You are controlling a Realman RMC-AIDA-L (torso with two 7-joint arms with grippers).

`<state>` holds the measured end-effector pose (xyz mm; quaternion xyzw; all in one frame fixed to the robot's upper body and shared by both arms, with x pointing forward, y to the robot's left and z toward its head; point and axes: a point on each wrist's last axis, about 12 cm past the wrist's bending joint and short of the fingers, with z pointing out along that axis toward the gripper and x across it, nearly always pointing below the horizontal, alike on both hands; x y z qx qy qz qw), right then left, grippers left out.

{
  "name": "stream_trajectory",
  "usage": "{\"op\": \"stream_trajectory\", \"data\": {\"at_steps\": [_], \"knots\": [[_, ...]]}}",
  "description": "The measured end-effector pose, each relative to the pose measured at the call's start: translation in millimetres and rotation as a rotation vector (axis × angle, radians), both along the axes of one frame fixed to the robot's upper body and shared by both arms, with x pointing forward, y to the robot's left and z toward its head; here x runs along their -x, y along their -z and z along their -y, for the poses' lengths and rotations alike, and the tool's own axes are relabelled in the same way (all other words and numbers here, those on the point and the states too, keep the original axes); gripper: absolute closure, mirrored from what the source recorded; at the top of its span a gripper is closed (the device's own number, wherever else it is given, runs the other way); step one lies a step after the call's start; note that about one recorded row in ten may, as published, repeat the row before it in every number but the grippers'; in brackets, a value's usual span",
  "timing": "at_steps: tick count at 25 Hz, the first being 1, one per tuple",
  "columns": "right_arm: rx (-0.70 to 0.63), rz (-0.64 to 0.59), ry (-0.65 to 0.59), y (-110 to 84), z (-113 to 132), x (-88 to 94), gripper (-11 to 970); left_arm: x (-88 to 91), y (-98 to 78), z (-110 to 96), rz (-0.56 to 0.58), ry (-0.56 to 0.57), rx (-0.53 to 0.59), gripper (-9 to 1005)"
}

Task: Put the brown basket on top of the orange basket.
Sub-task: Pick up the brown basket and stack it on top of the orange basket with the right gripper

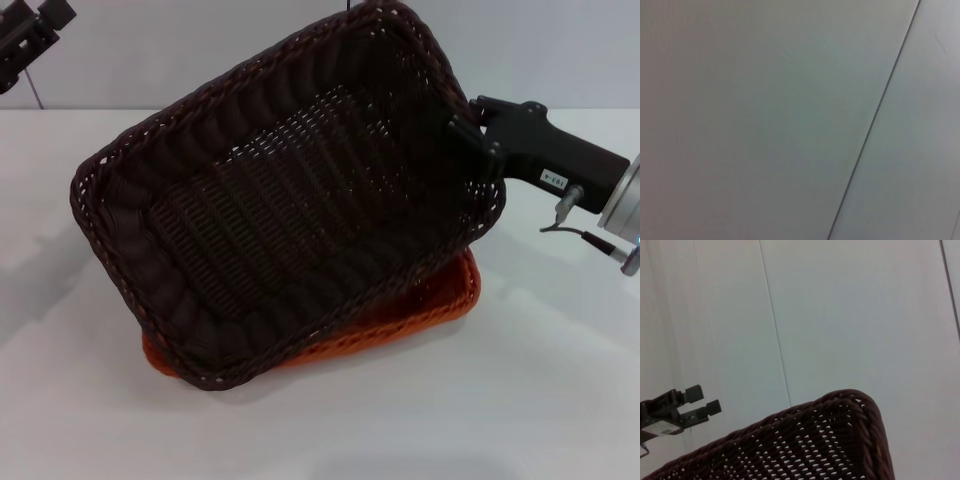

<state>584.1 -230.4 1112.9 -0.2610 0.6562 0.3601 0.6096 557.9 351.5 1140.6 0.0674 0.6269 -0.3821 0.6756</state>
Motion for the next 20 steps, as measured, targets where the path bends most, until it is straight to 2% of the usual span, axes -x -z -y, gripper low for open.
{"op": "stream_trajectory", "data": {"at_steps": [5, 16, 20], "knots": [[-0.004, -0.018, 0.005, 2.2, 2.0, 1.5, 740, -0.1, 1.1, 1.8, -0.005, 0.008, 0.001, 149], [-0.008, -0.011, 0.011, -2.7, 4.3, -2.1, 516, -6.7, 2.8, 5.1, -0.013, 0.015, 0.004, 149], [-0.005, 0.007, -0.014, -7.7, 3.6, -0.8, 402, -8.1, 2.2, 5.3, -0.009, 0.012, -0.003, 149]]}}
